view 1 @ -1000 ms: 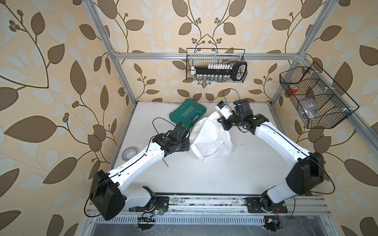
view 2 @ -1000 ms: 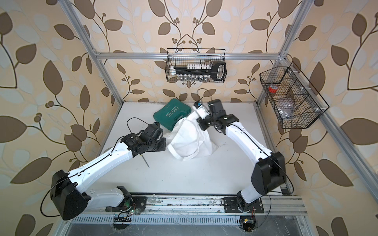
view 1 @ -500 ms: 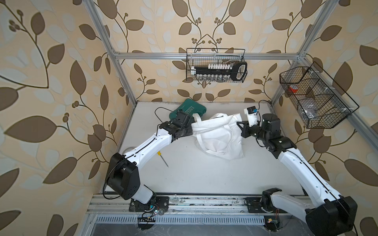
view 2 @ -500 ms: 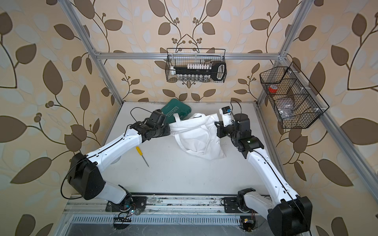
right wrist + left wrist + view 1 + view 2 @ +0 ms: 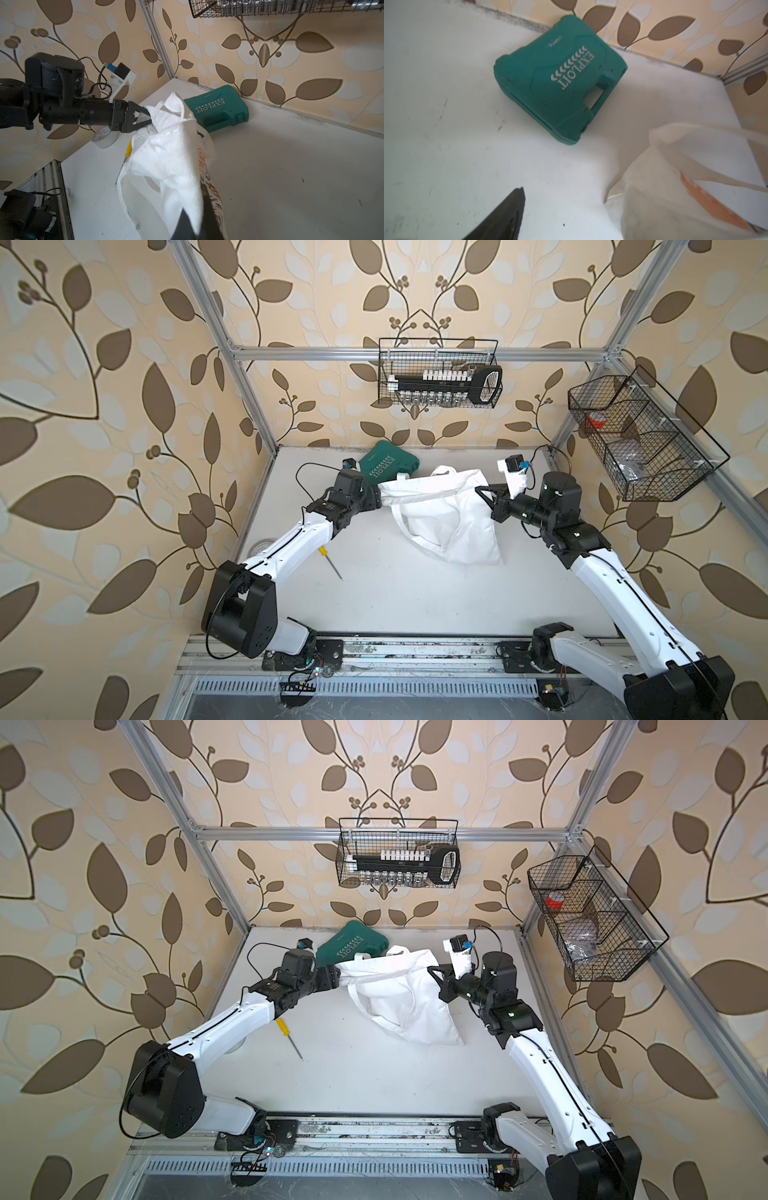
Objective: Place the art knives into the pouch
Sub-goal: Adjust the pouch at the center of the board, then pick up the pouch from the center of the board.
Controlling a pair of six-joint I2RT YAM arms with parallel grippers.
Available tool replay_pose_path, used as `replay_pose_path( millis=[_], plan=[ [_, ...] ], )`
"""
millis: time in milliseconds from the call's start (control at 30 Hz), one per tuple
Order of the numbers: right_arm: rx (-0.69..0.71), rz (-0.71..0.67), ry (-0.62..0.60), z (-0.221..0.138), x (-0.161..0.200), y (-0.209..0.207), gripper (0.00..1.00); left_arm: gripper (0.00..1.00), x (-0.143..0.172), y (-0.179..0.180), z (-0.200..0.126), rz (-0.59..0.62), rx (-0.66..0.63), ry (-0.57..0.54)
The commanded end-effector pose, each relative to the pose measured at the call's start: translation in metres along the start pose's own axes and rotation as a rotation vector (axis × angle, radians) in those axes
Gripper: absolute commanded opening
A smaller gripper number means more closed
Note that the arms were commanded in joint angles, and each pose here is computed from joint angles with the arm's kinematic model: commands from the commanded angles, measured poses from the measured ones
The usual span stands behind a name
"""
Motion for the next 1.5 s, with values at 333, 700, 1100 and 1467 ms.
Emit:
replay_pose_path(
  millis=[333,700,1100,1467],
  plan=[
    [-0.087,-0.049,-0.038,0.002,-0.013,0.009,0.0,0.82,-0.041,-0.057,-0.048,0.223,0.543,-0.153],
    [-0.009,-0.019,-0.048,-0.001,-0.015,-0.016,0.0,0.79,-0.036,-0.021,-0.04,0.247,0.589,-0.211],
    [-0.078,0.026,-0.064,-0.006,-0.016,-0.025,0.0,0.84,-0.034,0.002,-0.023,0.314,0.727,-0.211],
    [-0.07,0.031,-0.069,-0.008,-0.018,-0.027,0.0,0.81,-0.004,0.023,0.004,0.306,0.659,-0.192]
  ],
)
Point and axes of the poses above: each gripper's point midway between its finger pads, its own z axis out along the fingers, its own y axis along the line the jaws close on, x = y × z, the point moved 6 cm from there along -z, back along the fingers, and after that the axes turned 4 degrees about z, right-handed, at the moved point
